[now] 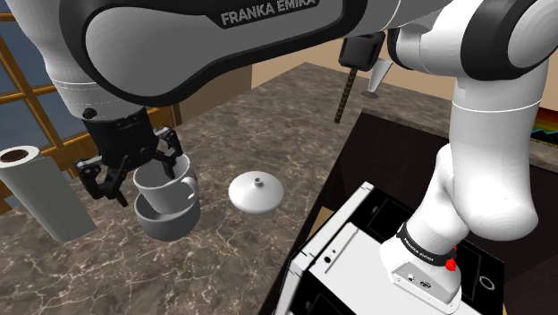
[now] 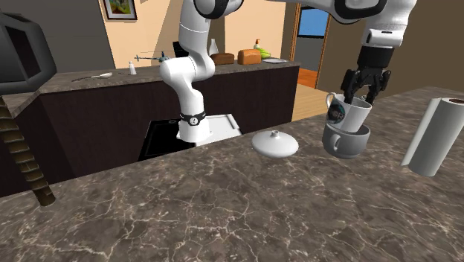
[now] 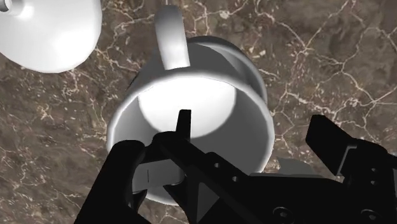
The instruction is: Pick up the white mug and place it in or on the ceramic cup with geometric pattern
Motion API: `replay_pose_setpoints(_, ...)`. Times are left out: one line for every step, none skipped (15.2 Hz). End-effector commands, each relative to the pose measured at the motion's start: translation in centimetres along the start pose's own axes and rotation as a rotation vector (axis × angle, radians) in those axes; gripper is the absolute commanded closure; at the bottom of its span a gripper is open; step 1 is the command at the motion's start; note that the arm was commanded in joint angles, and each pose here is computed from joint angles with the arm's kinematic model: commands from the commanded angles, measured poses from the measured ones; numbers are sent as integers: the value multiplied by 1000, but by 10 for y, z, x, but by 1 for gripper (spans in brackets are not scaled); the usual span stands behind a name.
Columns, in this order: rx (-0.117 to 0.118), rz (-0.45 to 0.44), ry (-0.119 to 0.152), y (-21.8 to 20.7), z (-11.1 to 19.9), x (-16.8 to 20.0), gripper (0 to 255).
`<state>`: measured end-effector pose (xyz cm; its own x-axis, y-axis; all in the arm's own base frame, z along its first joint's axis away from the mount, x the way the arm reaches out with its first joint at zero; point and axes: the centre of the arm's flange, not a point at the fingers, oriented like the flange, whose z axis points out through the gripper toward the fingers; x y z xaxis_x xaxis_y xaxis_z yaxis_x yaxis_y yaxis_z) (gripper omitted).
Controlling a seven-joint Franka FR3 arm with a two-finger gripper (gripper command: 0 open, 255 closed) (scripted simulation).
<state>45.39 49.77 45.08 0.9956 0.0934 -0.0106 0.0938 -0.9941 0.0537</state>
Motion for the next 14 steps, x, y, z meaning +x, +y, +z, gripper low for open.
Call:
replay_pose_setpoints(0,0,0,0,0,0,0)
replay_pose_setpoints(0,0,0,0,0,0,0)
replay_pose_setpoints(0,0,0,0,-13,0,0)
replay_pose_setpoints(0,0,0,0,-26,0,0)
replay_pose_setpoints(0,0,0,0,-40,0,0)
replay_pose_setpoints(0,0,0,0,-50,0,0)
replay_pose_setpoints(0,0,0,0,-50,0,0)
replay_pose_setpoints(0,0,0,0,-50,0,0)
replay_pose_setpoints(0,0,0,0,-50,0,0)
replay_pose_setpoints(0,0,0,0,-50,0,0)
replay_pose_setpoints(0,0,0,0,-50,0,0)
replay_pose_setpoints(0,0,0,0,-50,0,0)
replay_pose_setpoints(0,0,0,0,-50,0,0)
replay_pose_setpoints(0,0,0,0,-50,0,0)
